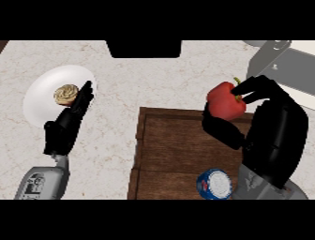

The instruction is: Pick the bell pepper from the tray and place it in the tiered shelf

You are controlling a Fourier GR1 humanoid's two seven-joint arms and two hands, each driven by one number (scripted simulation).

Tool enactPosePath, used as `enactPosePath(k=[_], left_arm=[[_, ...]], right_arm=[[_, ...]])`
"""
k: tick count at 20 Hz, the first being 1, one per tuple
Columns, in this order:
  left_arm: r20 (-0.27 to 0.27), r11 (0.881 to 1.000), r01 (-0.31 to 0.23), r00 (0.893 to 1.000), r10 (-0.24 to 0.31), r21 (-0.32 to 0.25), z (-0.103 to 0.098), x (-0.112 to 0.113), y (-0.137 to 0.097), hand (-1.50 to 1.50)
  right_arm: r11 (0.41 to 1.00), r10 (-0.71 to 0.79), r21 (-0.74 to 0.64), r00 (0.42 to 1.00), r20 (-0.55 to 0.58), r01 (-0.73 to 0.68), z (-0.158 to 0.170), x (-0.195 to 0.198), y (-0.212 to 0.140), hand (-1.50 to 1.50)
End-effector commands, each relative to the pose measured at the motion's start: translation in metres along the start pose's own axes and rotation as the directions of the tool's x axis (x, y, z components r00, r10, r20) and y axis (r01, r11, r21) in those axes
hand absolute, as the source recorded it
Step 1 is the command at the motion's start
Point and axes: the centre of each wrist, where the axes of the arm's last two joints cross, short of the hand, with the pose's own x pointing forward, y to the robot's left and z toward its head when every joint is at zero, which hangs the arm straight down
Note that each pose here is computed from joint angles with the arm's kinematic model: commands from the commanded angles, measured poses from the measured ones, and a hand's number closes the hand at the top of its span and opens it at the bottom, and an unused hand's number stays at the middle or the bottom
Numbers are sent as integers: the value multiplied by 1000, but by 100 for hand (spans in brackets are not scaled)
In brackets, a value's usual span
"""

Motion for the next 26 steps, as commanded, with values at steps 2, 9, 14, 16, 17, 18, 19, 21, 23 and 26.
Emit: enactPosePath(k=[2,9,14,16,17,18,19,21,23,26], left_arm=[[-5,1000,2,1000,-2,-4,7,-2,-13,0],[11,1000,5,1000,-5,-4,0,-11,-4,0],[-4,999,-24,1000,24,-27,9,-10,-1,0],[-17,1000,-7,1000,6,-14,1,11,-10,0],[0,1000,-6,1000,6,-3,11,-6,-14,0],[7,1000,-5,1000,5,-9,13,-8,-21,0],[4,1000,7,1000,-7,0,6,0,-18,0],[-3,1000,6,1000,-7,-13,11,-5,-23,0],[6,1000,1,1000,-1,-15,-1,14,-5,0],[10,1000,10,1000,-10,-13,2,-15,-7,0]], right_arm=[[988,51,-141,996,-73,-61,-19,14,-39,150],[958,88,-261,990,-114,-115,-46,30,-66,150],[947,86,-298,988,-126,-121,-65,32,-66,150],[932,91,-339,988,-126,-129,-68,36,-88,150],[935,92,-332,989,-112,-124,-94,26,-98,150],[919,103,-368,987,-124,-142,-102,27,-100,150],[922,93,-365,988,-121,-131,-105,46,-101,150],[908,89,-395,986,-138,-137,-125,36,-97,150],[901,128,-399,982,-139,-174,-128,51,-114,150],[900,126,-402,983,-135,-170,-144,25,-105,150]])
